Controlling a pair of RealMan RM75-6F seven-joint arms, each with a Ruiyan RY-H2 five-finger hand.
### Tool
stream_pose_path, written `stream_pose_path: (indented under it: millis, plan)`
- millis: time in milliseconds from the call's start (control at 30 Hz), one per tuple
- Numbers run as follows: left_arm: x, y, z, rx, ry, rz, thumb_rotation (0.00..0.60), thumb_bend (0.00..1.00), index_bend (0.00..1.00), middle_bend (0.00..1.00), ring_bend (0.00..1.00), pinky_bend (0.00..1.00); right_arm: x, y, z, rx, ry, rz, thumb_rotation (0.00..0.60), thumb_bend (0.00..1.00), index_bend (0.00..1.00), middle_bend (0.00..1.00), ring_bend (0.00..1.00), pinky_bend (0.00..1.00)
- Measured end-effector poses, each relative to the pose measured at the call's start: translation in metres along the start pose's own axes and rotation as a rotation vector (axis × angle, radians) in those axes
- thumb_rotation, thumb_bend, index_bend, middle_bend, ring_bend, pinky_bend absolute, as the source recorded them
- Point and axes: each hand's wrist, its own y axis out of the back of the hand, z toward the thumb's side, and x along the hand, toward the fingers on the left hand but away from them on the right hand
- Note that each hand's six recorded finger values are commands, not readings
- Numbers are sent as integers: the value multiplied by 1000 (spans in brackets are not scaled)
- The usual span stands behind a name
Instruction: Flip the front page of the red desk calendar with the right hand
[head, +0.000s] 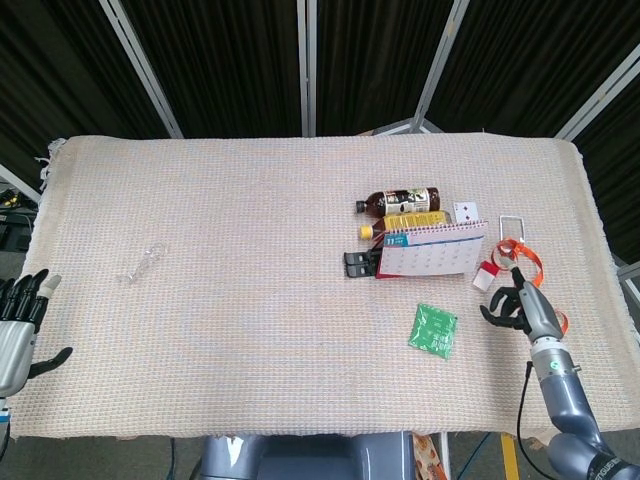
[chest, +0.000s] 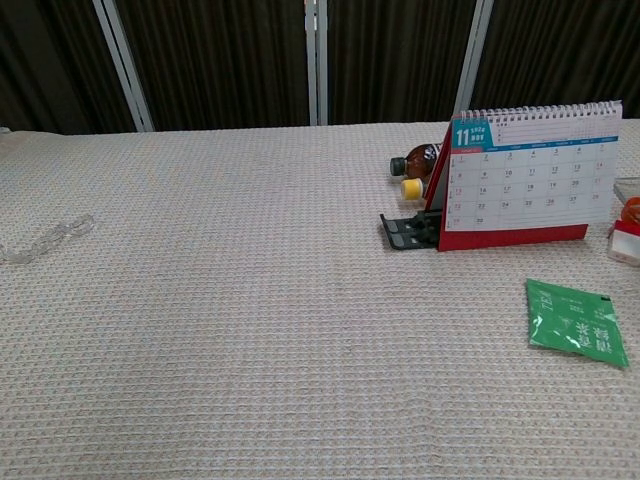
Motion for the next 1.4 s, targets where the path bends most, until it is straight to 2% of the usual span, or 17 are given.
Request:
stream_pose_path:
  millis: [267, 633, 1133, 1233, 1400]
  plan:
    - [2, -2, -1, 3, 4, -9, 600, 0, 0, 0, 0, 0, -23, -6, -11, -21, -56, 14, 600, 276, 112, 636, 675, 560]
    - [5, -6, -1, 12, 4, -22, 600, 0, 0, 0, 0, 0, -39, -31, -6, -22, -46, 64, 600, 290, 142, 636, 675, 559]
    - [6, -7, -2, 9, 6, -29, 600, 0, 0, 0, 0, 0, -27, -53, 26, -3, 59, 99, 600, 299, 201, 632, 673, 559]
    - [6, -7, -1, 8, 2, -26, 600, 0, 0, 0, 0, 0, -21, -54, 35, -8, 91, 100, 600, 299, 221, 595, 657, 548]
    - [5, -7, -1, 7, 3, -27, 600, 0, 0, 0, 0, 0, -9, -48, 61, -29, 200, 71, 600, 299, 269, 465, 554, 459]
